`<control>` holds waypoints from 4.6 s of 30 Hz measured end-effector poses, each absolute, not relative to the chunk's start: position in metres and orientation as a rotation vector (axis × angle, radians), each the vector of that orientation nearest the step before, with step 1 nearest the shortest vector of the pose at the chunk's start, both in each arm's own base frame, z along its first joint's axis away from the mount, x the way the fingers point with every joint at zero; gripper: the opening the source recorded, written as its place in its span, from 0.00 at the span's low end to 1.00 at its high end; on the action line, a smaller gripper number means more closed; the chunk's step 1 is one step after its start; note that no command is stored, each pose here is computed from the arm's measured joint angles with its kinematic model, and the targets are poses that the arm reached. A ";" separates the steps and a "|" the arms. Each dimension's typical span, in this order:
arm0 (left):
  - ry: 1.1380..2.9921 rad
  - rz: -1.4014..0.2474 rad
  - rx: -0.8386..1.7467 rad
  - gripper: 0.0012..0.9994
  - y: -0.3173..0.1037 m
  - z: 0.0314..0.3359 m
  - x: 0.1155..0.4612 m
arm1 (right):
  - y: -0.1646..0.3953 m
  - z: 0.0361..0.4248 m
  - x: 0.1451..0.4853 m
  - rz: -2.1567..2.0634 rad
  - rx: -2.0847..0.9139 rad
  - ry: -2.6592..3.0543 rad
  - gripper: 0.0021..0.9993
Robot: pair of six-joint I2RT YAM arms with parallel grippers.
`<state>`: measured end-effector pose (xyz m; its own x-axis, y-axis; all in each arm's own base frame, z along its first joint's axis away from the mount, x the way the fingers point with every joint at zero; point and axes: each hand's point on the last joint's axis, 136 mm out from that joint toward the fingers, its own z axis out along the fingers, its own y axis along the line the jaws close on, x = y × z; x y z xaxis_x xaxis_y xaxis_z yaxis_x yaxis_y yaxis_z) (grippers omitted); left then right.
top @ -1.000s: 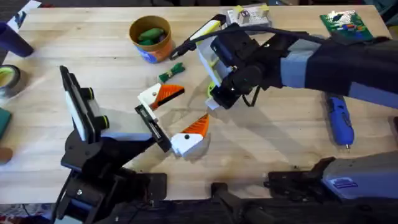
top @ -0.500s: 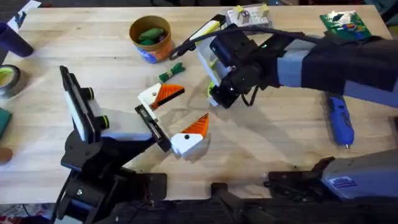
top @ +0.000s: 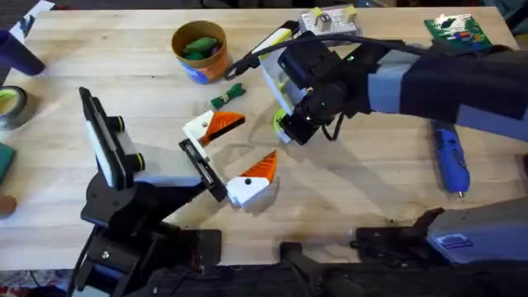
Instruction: Pick up the gripper from the table and insert it into the empty holder that is missing its gripper. Then pick up a screw, insert it into the mounting hole, and use the screwdriver to tighten it. Finally, clean up the table by picking up the vegetable and placing it into the bucket.
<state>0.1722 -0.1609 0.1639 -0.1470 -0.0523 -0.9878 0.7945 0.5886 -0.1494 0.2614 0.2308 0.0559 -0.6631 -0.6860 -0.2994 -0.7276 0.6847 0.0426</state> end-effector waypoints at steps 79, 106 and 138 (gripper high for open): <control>1.556 -0.839 0.642 0.99 -0.161 0.164 0.172 | 0.380 0.231 0.208 0.468 -1.278 2.437 0.00; 1.556 -0.839 0.642 0.99 -0.161 0.164 0.172 | 0.383 0.216 0.210 0.441 -1.309 2.459 0.00; 1.556 -0.837 0.640 0.99 -0.161 0.164 0.173 | 0.364 0.232 0.233 0.423 -1.227 2.445 1.00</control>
